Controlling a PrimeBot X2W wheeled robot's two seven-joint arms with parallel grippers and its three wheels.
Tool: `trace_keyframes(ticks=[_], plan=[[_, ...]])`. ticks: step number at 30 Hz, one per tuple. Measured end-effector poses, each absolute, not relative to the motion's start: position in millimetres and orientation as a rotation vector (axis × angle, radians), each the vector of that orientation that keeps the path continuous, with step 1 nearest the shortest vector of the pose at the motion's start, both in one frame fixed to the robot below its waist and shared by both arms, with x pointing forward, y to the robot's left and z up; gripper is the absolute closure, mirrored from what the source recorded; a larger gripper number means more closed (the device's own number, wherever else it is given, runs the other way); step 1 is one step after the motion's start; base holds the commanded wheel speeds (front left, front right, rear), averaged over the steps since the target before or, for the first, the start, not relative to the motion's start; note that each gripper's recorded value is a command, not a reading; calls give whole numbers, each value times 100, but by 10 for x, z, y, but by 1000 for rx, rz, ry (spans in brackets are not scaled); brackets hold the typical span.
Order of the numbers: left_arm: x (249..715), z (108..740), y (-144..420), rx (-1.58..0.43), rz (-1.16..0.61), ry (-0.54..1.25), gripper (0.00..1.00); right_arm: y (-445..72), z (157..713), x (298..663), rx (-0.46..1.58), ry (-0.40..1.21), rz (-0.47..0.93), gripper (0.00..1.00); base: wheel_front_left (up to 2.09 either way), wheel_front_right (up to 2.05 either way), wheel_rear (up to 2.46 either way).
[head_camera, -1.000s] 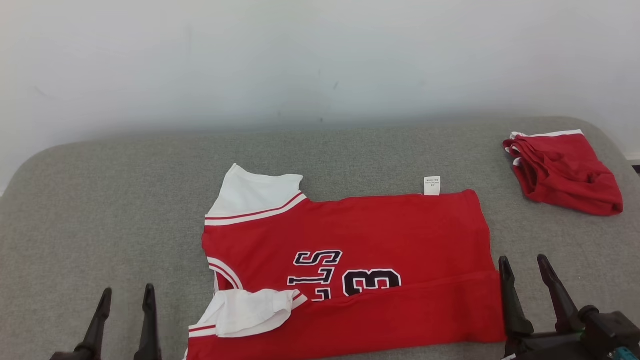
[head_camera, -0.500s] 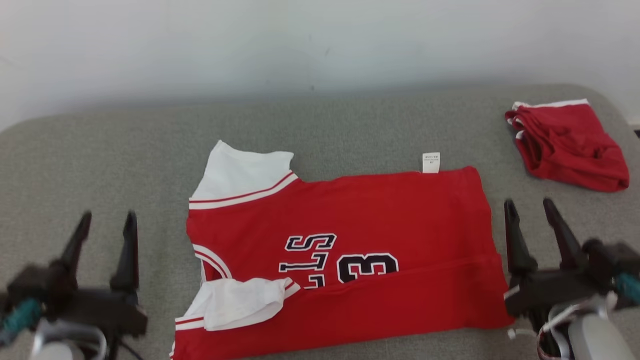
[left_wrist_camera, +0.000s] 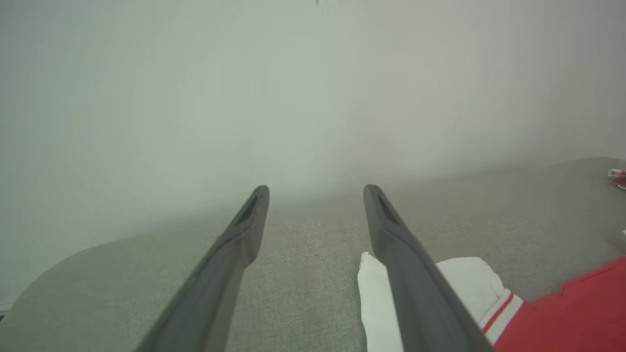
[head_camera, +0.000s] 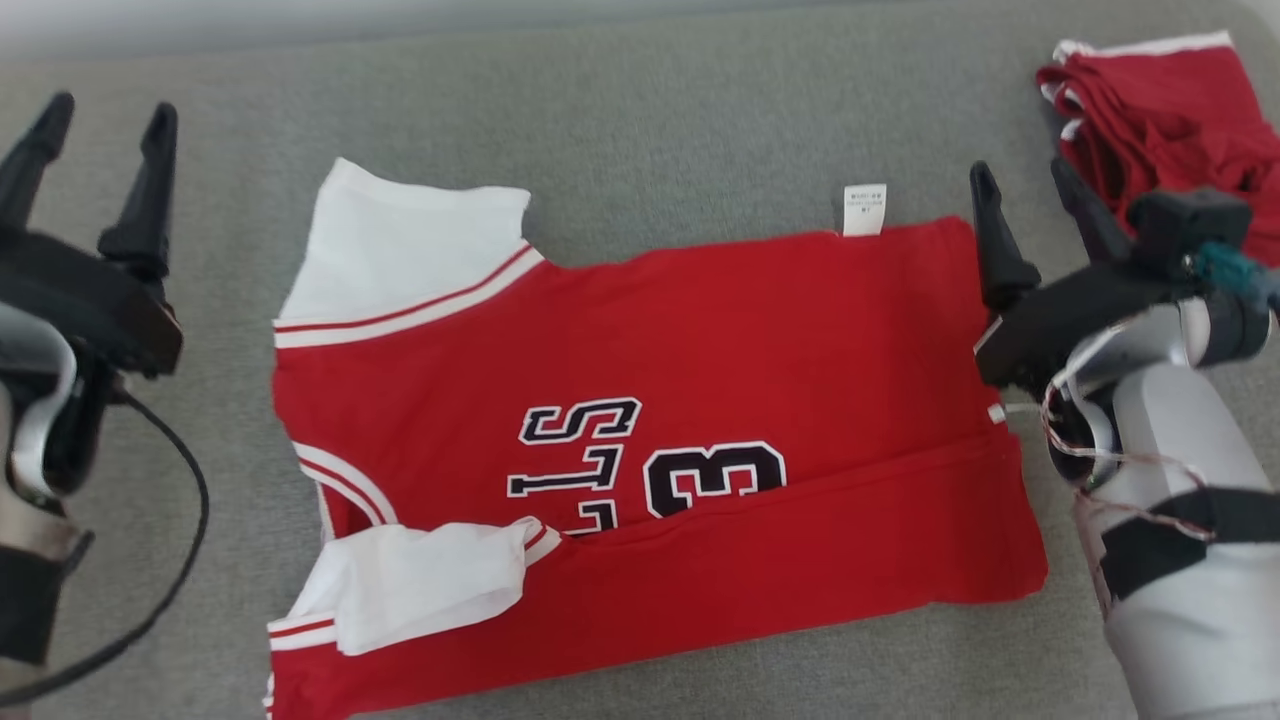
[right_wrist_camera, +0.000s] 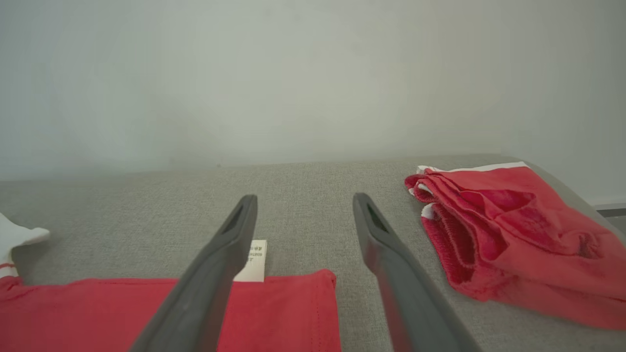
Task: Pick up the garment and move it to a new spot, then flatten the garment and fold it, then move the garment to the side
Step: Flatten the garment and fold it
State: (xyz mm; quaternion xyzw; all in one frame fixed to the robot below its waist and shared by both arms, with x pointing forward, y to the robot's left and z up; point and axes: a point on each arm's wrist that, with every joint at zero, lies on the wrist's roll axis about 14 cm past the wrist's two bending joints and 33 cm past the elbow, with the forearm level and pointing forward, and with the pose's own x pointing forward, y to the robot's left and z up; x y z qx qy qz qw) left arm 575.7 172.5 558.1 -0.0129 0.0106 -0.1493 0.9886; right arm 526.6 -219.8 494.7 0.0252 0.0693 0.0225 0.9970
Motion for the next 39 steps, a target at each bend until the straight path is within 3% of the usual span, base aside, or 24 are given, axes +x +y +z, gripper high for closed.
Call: trace_keyframes(ticks=[11, 21, 34, 35, 36, 37, 38, 39], plan=[[6223, 4852, 1341, 0, -417, 300, 0, -2324, 4377, 5468, 0, 428, 28, 0, 0, 0, 0], [6212, 4267, 1076, 71, -498, 560, 0, -2294, 4143, 5486, 19, 595, 33, 0, 0, 0, 0], [6270, 4060, 1124, 104, -485, 646, 0, -2187, 4015, 5530, 0, 702, 58, 0, 0, 0, 0], [6283, 4057, 1121, 103, -484, 642, 0, -2182, 4002, 5528, -3, 709, 59, 19, 0, 0, 0], [6295, 4052, 1120, 105, -483, 640, 0, -2180, 3986, 5522, -6, 721, 60, 51, 0, 0, 0], [6298, 4044, 1104, 88, -481, 644, 0, -2177, 3977, 5519, -4, 732, 60, 70, 0, 0, 0], [6290, 4026, 1072, 39, -478, 658, 16, -2173, 3968, 5514, -1, 744, 60, 100, 0, 0, 0], [6279, 4012, 1031, 10, -482, 666, 57, -2169, 3969, 5517, -3, 746, 61, 100, 0, 0, 0]])
